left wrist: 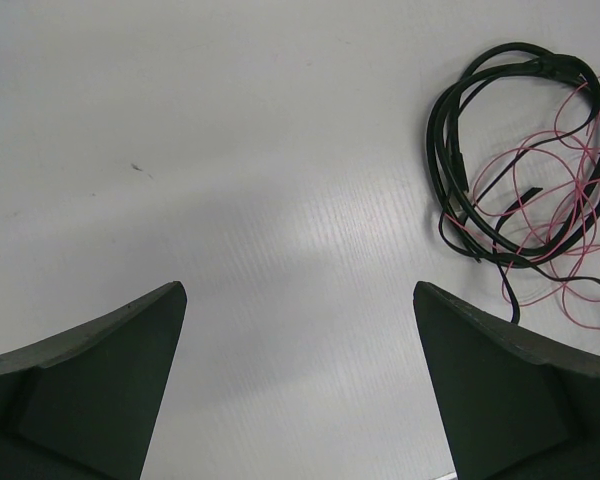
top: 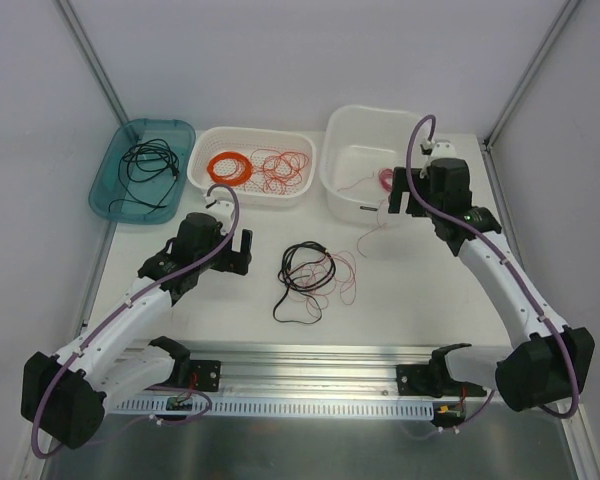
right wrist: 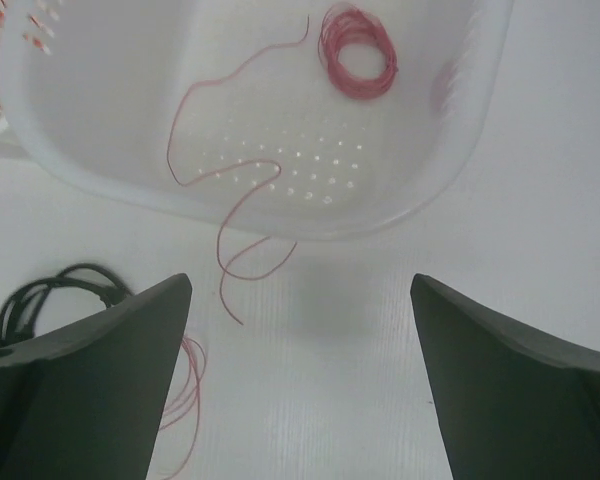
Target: Untangle the cables
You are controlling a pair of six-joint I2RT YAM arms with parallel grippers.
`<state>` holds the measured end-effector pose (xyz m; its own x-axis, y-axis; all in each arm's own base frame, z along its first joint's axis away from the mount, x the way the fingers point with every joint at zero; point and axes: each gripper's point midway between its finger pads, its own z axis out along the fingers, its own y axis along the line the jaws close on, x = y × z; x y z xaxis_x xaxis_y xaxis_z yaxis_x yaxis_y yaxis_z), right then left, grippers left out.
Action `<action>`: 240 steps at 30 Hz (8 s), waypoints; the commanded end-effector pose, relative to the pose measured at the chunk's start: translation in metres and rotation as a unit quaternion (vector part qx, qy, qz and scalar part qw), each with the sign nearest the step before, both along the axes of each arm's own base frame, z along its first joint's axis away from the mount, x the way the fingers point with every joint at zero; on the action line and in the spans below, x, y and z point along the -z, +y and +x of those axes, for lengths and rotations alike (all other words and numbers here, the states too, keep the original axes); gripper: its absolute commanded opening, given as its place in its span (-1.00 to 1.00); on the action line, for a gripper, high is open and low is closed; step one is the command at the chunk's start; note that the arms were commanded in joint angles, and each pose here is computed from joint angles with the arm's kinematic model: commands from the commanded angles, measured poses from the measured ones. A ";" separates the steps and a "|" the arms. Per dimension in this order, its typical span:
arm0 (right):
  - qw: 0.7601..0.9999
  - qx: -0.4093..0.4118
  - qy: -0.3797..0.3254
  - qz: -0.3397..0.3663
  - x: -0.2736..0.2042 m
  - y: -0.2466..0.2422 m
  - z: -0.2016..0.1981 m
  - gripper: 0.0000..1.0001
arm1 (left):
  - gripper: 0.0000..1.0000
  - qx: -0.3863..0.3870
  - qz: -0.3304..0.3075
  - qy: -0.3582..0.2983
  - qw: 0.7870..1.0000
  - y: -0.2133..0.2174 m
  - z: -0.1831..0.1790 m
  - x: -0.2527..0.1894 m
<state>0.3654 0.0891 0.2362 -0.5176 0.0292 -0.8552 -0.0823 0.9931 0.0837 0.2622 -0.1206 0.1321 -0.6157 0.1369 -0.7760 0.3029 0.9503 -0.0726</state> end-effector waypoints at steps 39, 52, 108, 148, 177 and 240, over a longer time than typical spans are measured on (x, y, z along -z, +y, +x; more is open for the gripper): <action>0.993 -0.107 0.044 -0.003 0.013 0.054 -0.009 -0.99 | 0.98 0.005 0.014 -0.005 1.000 0.003 0.006 0.000; 0.992 -0.083 -0.094 0.023 -0.150 0.051 0.035 -0.99 | 0.98 0.008 0.014 0.003 1.000 0.001 0.005 0.004; 0.914 -0.335 0.214 -0.081 0.135 0.133 -0.066 0.75 | 0.98 0.014 0.014 0.011 1.000 0.000 0.003 0.009; 0.934 -0.354 0.000 -0.044 -0.063 0.124 -0.098 -0.99 | 0.98 0.021 0.018 0.016 0.999 -0.002 0.004 0.011; 0.904 0.064 -0.423 0.010 -0.369 -0.035 -0.107 -0.99 | 0.98 0.018 0.021 0.017 0.999 -0.001 0.004 0.011; 0.996 0.075 -0.010 -0.055 -0.052 -0.011 0.107 0.42 | 0.98 0.026 0.022 0.028 0.999 -0.004 0.004 0.016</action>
